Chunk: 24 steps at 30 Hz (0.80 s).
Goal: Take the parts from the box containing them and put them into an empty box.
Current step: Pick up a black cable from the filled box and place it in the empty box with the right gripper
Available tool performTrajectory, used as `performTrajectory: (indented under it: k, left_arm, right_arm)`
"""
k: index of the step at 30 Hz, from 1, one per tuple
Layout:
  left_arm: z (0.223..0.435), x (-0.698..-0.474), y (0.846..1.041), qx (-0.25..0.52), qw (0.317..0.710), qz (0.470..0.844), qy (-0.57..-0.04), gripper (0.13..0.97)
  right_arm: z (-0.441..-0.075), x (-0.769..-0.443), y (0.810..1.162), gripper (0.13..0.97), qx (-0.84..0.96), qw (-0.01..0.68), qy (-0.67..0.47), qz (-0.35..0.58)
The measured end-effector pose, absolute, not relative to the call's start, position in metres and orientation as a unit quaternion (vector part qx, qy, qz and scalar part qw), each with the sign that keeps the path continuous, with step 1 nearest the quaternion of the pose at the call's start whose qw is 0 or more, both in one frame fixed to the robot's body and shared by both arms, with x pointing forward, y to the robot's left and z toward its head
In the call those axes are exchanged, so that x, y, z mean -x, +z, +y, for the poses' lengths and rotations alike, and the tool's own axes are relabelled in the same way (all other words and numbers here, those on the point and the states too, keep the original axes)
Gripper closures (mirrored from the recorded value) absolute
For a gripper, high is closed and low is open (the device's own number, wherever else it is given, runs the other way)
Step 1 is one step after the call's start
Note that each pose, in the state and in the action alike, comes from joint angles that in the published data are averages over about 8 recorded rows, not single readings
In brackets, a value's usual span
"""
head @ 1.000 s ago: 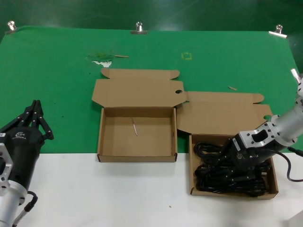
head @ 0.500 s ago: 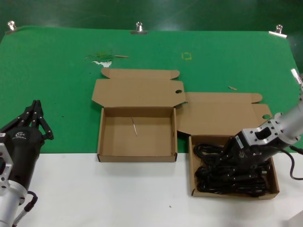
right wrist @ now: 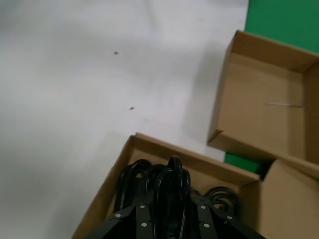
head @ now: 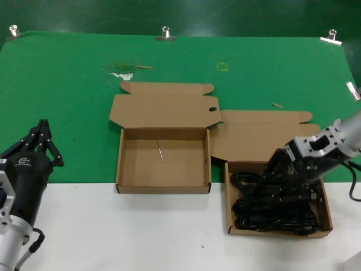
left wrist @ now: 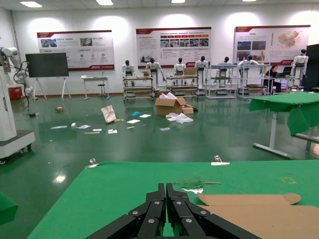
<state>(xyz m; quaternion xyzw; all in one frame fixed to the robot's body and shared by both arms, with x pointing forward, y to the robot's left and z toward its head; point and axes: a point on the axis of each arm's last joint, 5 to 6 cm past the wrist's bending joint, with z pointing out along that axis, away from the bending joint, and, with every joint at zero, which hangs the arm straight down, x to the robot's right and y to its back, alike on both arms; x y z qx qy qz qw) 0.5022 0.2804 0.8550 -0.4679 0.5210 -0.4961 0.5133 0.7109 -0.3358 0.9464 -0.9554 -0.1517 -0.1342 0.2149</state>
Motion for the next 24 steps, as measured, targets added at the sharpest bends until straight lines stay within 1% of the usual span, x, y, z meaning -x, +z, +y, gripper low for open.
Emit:
performTrajectory:
  k: [6,13,24]
  left_arm:
    - [0.28,-0.502,0.855,0.468,0.513,0.521,-0.496,0.946]
    - [0.28,-0.502,0.855,0.468,0.513,0.521,-0.496,0.946]
    - [0.28,-0.502,0.855,0.468,0.513,0.521,-0.496,0.946]
  right_arm:
    - [-0.332,-0.716,0.961,0.834,0.948,0.234,-0.154,-0.149]
    - [-0.318,-0.724,0.974,0.834,0.936,0.262,-0.183,-0.149]
    - [-0.28,-0.733,0.971,0.834,0.917,0.291,-0.216,-0.164]
